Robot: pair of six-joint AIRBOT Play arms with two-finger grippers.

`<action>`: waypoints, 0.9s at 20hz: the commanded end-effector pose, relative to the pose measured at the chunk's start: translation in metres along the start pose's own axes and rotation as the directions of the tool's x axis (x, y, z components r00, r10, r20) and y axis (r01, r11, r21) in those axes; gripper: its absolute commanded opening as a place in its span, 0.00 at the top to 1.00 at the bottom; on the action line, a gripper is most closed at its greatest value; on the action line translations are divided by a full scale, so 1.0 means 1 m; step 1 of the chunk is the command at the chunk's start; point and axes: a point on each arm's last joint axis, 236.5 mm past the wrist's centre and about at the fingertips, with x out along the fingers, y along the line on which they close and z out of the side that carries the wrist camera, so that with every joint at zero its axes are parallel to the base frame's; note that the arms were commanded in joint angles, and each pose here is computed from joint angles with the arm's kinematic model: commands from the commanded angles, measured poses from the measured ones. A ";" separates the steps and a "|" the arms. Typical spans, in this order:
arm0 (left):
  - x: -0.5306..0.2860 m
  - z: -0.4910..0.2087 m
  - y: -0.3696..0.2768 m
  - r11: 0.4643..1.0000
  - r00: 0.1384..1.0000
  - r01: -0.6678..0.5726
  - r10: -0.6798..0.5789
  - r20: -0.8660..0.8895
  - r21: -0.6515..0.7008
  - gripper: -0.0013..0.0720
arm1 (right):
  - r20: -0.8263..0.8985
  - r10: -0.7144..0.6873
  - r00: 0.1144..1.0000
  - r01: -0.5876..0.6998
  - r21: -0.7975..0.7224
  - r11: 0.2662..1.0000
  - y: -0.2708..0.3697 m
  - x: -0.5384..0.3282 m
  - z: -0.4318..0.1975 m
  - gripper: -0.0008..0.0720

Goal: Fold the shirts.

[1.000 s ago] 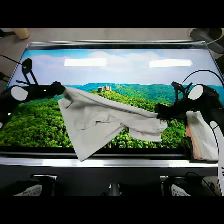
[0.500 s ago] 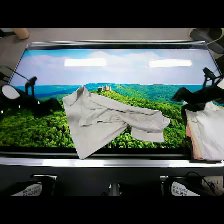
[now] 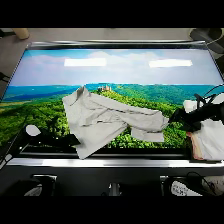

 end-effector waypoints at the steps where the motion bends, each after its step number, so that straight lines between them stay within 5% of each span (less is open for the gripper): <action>1: 0.023 -0.012 -0.010 1.000 1.000 0.006 -0.006 -0.001 -0.017 0.07 | -0.006 0.025 1.000 -0.025 -0.022 0.999 0.002 0.007 -0.003 0.08; 3: 0.031 -0.004 -0.010 0.999 1.000 -0.006 0.007 0.029 -0.050 0.16 | -0.003 0.111 0.994 -0.111 -0.038 0.993 0.020 0.012 -0.003 0.04; 7: 0.030 0.021 -0.015 0.998 0.992 0.006 0.003 0.125 -0.068 0.90 | 0.017 0.207 0.978 -0.207 -0.012 0.978 0.034 0.030 -0.005 0.08; 9: 0.020 0.032 -0.030 1.000 0.988 0.021 -0.024 0.153 0.024 0.95 | 0.100 0.206 0.973 -0.207 0.001 0.978 0.031 0.034 0.013 0.41; 11: -0.006 0.050 -0.055 0.991 0.972 0.037 -0.066 0.225 0.129 0.95 | 0.173 0.311 0.935 -0.318 0.017 0.948 0.057 0.023 0.030 0.95; 15: -0.173 0.099 -0.134 0.873 0.800 -0.179 -0.138 0.583 0.453 0.95 | 0.386 0.575 0.721 -0.528 -0.231 0.817 0.150 -0.108 0.067 0.96; 16: -0.244 0.102 -0.158 0.841 0.686 -0.260 -0.186 0.704 0.475 0.95 | 0.475 0.610 0.634 -0.506 -0.342 0.792 0.173 -0.167 0.073 0.96; 18: -0.420 0.072 -0.196 0.837 0.323 -0.365 -0.296 0.899 0.407 0.95 | 0.642 0.653 0.401 -0.317 -0.572 0.757 0.216 -0.312 0.050 0.96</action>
